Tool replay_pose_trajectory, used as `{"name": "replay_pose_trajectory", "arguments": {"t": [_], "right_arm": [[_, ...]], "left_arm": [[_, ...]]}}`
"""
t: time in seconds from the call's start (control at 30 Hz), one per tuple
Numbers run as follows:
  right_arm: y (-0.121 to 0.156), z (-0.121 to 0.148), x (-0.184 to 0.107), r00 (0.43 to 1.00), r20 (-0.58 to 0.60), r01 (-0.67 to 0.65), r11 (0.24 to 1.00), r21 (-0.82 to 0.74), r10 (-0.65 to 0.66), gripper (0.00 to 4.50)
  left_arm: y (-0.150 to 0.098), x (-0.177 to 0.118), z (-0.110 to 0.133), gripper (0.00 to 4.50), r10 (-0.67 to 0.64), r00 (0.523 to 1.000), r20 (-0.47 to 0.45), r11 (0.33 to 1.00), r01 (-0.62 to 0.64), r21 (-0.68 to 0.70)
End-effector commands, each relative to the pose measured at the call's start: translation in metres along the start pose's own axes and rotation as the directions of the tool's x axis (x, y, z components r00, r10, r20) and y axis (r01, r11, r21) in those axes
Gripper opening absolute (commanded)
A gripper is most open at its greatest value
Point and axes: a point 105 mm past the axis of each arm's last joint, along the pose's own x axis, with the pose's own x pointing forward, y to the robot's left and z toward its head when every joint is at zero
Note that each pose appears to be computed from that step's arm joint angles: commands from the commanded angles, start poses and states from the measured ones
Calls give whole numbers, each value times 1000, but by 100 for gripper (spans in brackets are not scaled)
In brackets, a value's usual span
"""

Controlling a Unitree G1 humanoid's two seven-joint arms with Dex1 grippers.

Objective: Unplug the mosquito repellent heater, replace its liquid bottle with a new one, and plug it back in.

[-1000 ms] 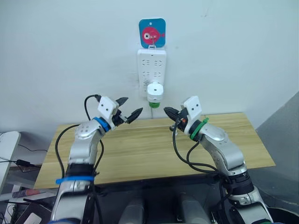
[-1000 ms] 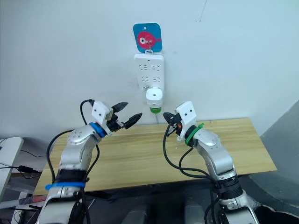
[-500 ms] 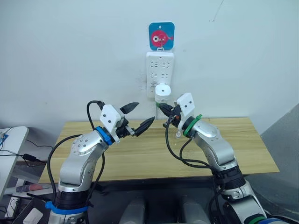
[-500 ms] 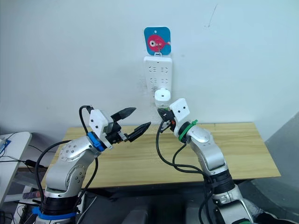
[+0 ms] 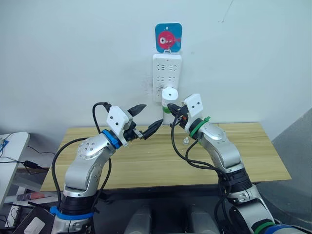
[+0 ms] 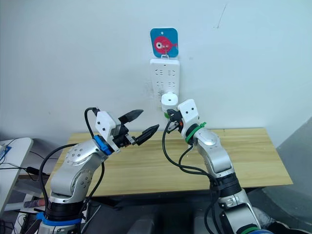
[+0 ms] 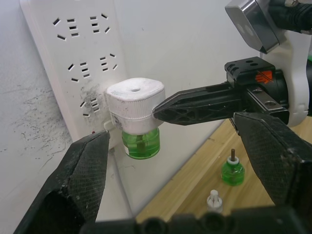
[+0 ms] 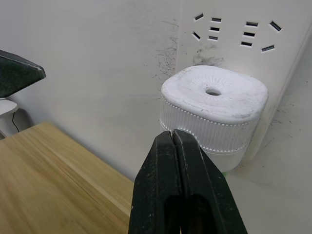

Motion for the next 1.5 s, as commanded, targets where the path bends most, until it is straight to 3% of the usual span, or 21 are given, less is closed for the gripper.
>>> {"name": "replay_pose_trajectory", "arguments": {"t": [0.03, 0.23, 0.6, 1.5], "right_arm": [[-9, 18, 0, 997, 67, 47, 999, -8, -47, 2], [-16, 16, 0, 995, 56, 83, 996, -28, -81, 2], [3, 14, -8, 998, 47, -33, 999, 6, 33, 2], [-15, 16, 3, 996, 51, 73, 997, -22, -72, 2]], "left_arm": [[-1, 1, 9, 450, -4, 999, 33, 1000, 4, 4], [0, 2, 9, 450, 2, 999, 32, 1000, -2, 3], [1, 1, 8, 450, 3, 1000, 29, 1000, -3, 4], [3, 2, 9, 450, 13, 999, 35, 1000, -13, -3]]}}
